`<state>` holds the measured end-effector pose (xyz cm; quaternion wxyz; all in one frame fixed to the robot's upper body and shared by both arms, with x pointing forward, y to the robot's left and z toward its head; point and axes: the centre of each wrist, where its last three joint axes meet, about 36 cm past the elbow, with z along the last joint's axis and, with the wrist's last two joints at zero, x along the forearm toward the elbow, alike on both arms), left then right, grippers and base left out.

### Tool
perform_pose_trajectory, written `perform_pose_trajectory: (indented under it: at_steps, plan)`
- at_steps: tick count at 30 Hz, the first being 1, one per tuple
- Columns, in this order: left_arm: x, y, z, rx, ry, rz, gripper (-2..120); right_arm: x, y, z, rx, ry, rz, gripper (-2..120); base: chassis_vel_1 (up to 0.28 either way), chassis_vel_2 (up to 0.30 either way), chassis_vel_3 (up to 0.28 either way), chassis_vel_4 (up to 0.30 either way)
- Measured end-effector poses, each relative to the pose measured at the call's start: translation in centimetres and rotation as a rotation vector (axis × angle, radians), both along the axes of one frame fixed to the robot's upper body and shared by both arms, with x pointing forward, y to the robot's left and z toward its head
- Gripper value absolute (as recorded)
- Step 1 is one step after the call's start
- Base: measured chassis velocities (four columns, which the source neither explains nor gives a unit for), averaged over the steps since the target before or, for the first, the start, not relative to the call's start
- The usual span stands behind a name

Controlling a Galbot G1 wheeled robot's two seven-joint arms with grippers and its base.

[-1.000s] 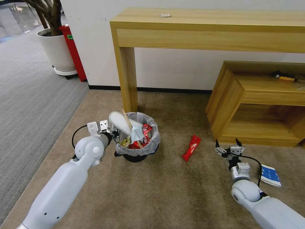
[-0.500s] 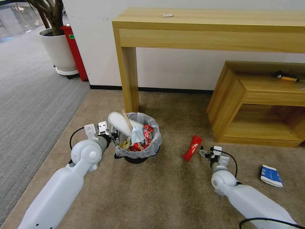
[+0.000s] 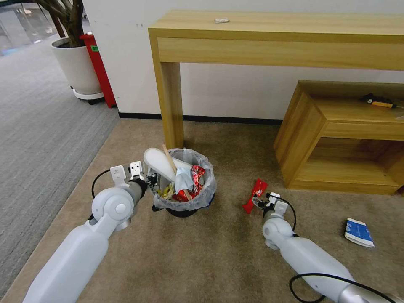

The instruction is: Pick up the trash bin and place the garbage on the floor into it.

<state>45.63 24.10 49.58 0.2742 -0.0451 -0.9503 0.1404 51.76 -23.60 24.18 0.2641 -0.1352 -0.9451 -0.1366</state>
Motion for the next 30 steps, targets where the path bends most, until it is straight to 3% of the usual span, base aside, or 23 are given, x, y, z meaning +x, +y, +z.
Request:
perform_pose_trajectory:
  at_steps: [9, 30]
  plan:
    - [-0.8, 0.1, 0.5, -0.007, -0.006, 0.000, 0, 1.5, 1.6, -0.6, 0.047, 0.049, -0.055, 100, 0.000, 0.000, 0.000, 0.000]
    - [-2.3, -0.3, 2.0, -0.032, -0.038, -0.023, 0, 3.7, 0.5, -2.6, 0.048, 0.162, -0.127, 95, 0.000, 0.000, 0.000, 0.000]
